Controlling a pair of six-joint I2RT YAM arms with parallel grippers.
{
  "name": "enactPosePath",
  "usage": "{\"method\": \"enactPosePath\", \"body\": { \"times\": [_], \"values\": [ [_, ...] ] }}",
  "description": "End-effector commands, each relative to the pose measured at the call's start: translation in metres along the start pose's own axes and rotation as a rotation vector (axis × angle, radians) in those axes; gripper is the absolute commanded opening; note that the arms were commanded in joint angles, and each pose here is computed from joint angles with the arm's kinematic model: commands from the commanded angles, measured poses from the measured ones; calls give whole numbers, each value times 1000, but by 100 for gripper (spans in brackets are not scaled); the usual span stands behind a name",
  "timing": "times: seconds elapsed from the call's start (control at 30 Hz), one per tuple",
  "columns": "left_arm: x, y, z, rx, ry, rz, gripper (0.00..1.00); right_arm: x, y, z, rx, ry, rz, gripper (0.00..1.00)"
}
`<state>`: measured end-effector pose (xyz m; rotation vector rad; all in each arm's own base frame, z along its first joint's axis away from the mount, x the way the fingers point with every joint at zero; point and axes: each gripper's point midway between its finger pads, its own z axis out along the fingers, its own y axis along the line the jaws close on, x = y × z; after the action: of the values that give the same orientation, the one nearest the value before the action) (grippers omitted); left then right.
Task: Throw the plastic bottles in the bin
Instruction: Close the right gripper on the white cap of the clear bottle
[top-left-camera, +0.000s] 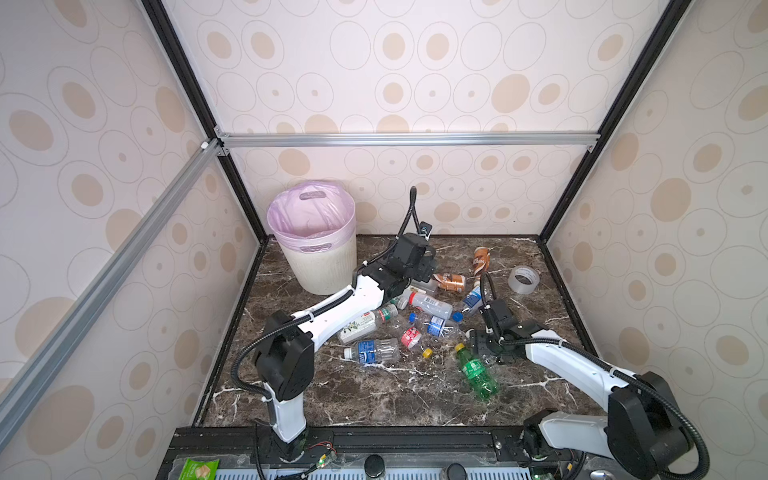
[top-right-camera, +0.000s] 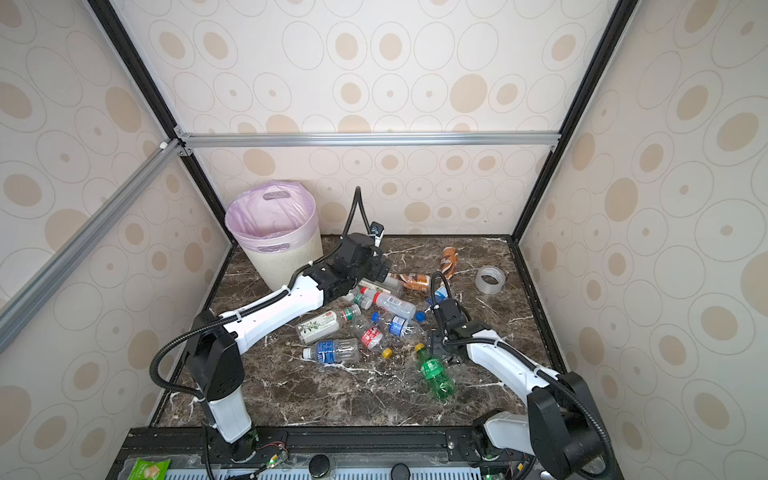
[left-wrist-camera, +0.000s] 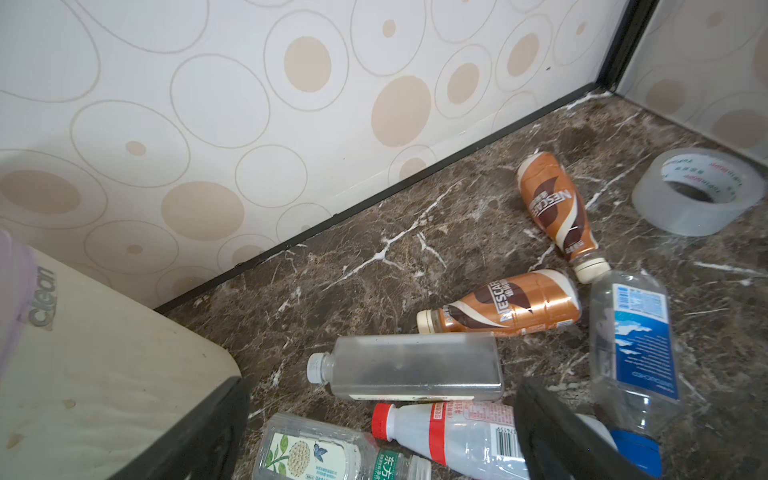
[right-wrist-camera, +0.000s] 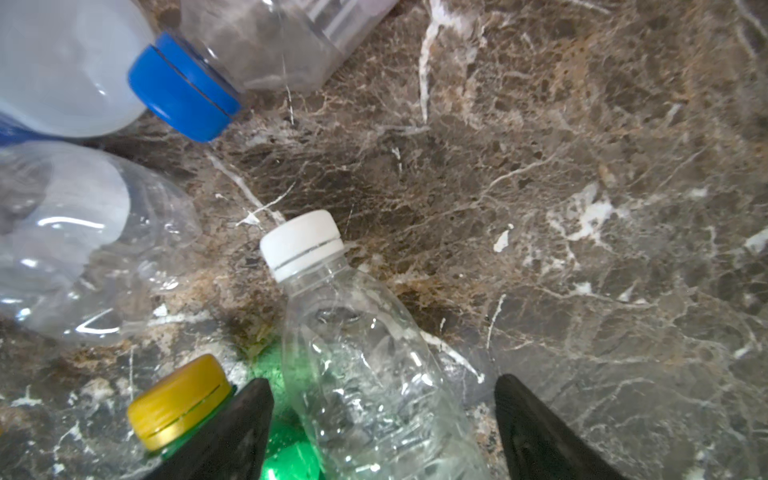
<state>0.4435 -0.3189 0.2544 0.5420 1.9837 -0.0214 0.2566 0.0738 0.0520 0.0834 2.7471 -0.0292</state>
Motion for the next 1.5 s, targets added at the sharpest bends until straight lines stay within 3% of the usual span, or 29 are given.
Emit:
{"method": "enactPosePath", "body": {
  "times": [0.0, 0.27, 0.6, 1.47],
  "values": [
    [-4, 6, -3, -50, 29, 56, 99, -3, 0, 2, -7, 24, 33, 85],
    [-16, 2, -10, -12, -17, 33, 99, -3, -1, 12, -3, 71, 57, 82],
    [-24, -4, -18, 37, -47, 31, 99, -17, -16, 25, -25, 98, 161, 72],
    [-28, -15, -18, 107, -42, 15, 99, -30, -31, 30, -19, 111, 174, 65]
  ]
}}
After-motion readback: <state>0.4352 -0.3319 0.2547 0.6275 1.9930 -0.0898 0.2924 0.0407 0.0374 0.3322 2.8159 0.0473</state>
